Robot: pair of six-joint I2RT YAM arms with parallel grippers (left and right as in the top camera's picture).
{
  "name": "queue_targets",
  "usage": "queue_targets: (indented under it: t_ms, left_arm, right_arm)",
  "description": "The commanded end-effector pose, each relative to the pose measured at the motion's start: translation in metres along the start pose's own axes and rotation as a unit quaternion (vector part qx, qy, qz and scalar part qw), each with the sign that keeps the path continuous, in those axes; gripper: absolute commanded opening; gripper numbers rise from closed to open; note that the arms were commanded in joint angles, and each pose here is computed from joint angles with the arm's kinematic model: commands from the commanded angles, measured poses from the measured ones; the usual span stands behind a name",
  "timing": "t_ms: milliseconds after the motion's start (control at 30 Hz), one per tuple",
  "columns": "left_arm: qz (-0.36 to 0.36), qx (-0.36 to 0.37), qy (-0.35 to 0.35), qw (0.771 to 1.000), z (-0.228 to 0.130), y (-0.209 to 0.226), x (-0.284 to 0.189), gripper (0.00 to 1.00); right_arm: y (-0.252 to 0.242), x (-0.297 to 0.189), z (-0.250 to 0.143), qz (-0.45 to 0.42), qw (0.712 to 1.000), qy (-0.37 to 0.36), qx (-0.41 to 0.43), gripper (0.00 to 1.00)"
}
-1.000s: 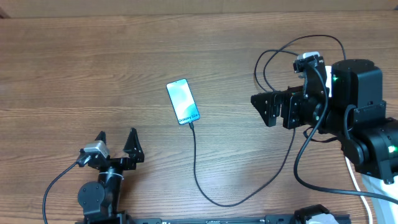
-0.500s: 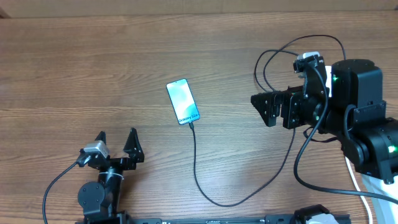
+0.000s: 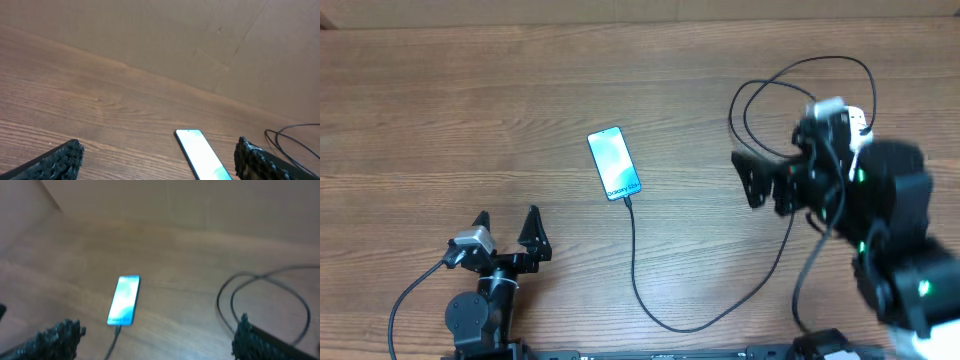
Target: Plug charger to phone and switch on socket
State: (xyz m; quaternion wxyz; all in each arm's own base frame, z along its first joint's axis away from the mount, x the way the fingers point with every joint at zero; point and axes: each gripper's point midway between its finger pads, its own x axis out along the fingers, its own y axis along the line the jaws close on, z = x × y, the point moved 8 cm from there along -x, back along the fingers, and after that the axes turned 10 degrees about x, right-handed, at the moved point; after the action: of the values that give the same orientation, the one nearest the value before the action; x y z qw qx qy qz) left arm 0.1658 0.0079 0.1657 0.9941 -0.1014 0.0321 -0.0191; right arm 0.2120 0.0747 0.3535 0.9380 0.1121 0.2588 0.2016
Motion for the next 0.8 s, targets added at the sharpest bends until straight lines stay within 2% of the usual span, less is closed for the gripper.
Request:
queue_targets:
  t_ms: [0,100,200,333,500,767]
  left_arm:
    - [0.006,0.008,-0.003,1.0,0.0,0.002,0.0,0.99]
    - [0.006,0.008,-0.003,1.0,0.0,0.002,0.0,0.99]
    - [0.006,0.008,-0.003,1.0,0.0,0.002,0.0,0.99]
    - [0.006,0.008,-0.003,1.0,0.0,0.002,0.0,1.0]
    - [0.006,0.008,-0.003,1.0,0.0,0.002,0.0,0.99]
    - [0.006,0.008,-0.003,1.0,0.0,0.002,0.0,0.99]
  right_arm:
    - [-0.008,-0.003,-0.033,0.002,0.999,-0.04,-0.021,1.0]
    - [-0.018,0.0,-0.061,0.003,0.997,-0.068,-0.025,1.0]
    - [-0.037,0.009,-0.108,-0.001,0.995,-0.095,-0.026,1.0]
    - [-0.045,0.012,-0.133,0.0,0.992,-0.121,-0.031,1.0]
    - [-0.047,0.012,-0.146,0.012,0.984,-0.174,-0.045,1.0]
    - [-0.044,0.0,-0.139,0.035,0.947,-0.309,-0.077,1.0]
